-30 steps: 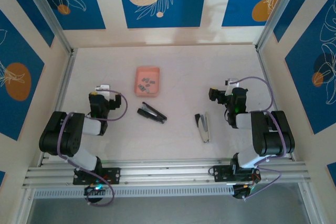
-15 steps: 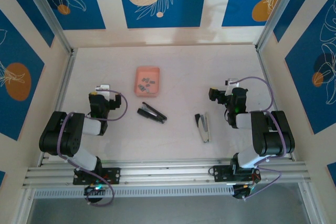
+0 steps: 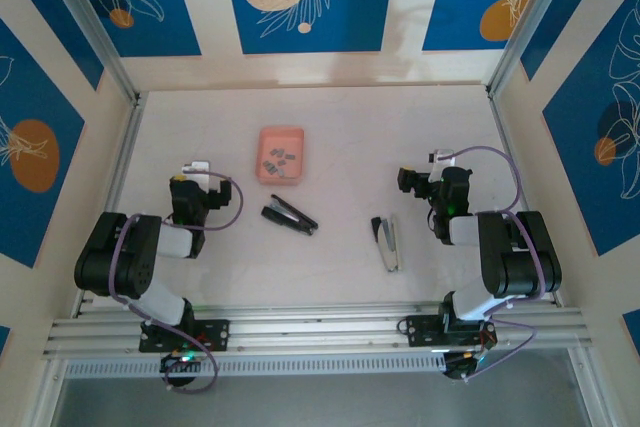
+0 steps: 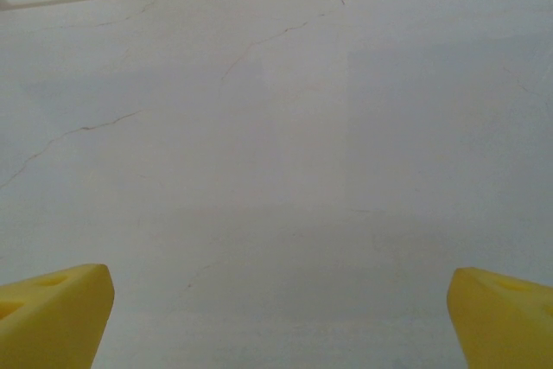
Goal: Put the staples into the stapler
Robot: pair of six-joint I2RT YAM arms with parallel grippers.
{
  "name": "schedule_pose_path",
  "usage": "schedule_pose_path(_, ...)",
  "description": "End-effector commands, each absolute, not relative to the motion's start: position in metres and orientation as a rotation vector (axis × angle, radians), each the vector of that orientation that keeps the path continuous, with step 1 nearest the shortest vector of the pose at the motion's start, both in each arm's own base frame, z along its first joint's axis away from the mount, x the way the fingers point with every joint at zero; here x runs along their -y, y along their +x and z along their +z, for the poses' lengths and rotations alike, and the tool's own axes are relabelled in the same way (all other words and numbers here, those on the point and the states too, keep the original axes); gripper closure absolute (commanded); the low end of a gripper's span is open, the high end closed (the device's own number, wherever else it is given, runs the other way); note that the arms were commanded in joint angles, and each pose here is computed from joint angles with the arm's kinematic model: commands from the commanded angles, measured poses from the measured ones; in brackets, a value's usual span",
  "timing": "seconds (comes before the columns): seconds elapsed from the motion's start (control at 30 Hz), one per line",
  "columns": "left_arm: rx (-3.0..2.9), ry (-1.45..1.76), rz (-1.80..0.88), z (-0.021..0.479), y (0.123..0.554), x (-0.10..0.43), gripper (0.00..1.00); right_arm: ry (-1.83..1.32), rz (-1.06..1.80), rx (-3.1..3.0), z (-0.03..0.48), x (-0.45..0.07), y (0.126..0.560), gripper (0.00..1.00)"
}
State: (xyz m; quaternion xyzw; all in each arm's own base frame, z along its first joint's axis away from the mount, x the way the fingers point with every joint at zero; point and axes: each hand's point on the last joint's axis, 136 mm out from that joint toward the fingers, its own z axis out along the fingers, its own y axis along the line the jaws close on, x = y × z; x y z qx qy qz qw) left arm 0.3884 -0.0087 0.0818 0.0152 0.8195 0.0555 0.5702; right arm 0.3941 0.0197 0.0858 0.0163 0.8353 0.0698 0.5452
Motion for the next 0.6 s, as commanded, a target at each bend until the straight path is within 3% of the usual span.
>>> schedule_pose_path(0.0,-1.893,0.027,0.110,0.0929,0.3945,0.0089,0.00,0.014,0.160,-1.950,0.0934,-0.0210,0.3963,0.01)
schedule_pose_path(0.57,-1.897,0.046,0.099,0.0932,0.3947,0.0117,0.00,0.025,0.185,-1.966,0.0985,-0.0199,0.3980,0.01)
